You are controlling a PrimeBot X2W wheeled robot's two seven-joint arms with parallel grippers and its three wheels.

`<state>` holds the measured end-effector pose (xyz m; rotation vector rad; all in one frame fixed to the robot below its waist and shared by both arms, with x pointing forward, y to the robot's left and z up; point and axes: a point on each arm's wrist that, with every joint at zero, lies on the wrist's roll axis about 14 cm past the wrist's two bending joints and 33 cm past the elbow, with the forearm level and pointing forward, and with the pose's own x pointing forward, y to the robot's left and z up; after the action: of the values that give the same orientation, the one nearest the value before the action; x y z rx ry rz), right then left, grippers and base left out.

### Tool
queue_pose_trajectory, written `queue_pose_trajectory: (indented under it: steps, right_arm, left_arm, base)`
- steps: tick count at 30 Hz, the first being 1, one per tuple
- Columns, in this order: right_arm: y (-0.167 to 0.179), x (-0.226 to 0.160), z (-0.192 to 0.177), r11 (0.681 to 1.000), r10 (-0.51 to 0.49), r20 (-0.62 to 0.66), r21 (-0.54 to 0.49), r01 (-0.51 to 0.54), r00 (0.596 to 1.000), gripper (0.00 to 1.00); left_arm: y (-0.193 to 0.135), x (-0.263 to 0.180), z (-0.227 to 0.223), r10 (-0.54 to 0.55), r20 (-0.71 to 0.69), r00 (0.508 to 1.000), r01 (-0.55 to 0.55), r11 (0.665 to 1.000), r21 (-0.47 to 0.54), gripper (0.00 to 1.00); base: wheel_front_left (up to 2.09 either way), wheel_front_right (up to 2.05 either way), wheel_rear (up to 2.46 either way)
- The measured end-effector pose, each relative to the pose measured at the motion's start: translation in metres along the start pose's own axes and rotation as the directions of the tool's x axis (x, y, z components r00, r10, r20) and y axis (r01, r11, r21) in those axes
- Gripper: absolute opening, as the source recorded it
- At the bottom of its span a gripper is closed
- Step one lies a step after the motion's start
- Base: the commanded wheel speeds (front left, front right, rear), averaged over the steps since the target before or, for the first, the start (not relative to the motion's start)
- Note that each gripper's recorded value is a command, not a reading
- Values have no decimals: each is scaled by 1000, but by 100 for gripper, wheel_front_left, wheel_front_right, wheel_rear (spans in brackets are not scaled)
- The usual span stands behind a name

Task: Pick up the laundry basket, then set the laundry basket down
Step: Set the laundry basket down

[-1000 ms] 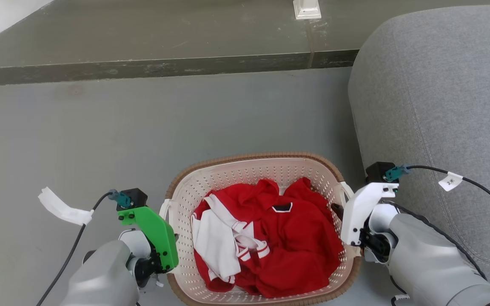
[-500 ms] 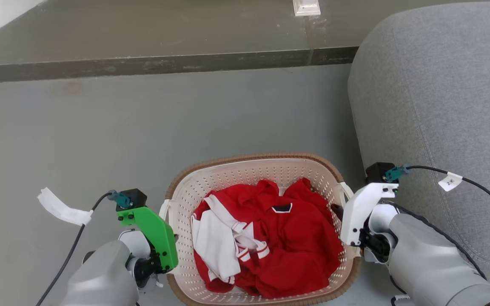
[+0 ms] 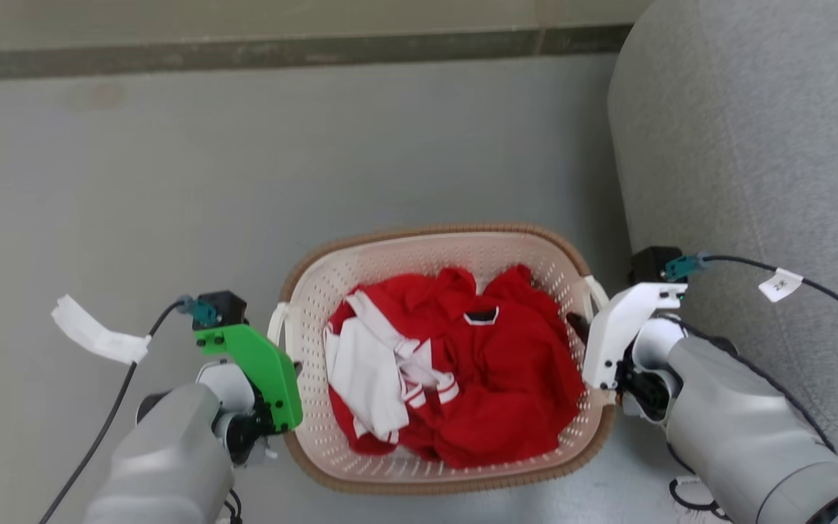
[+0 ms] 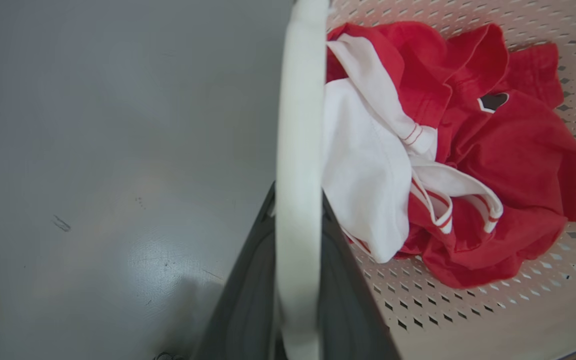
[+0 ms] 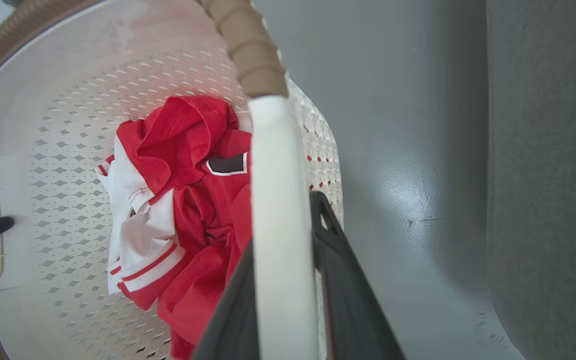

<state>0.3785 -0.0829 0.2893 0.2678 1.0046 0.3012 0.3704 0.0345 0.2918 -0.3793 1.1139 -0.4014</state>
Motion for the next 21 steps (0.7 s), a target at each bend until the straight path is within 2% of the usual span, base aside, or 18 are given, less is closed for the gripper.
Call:
queue_pose_trajectory:
  steps: [21]
  right_arm:
    - [-20,60,9,1000,14,-24,-4,-14,1000,0]
  left_arm:
    - [32,50,19,24,31,999,-23,1000,-19,0]
  base:
    - [0,0,0]
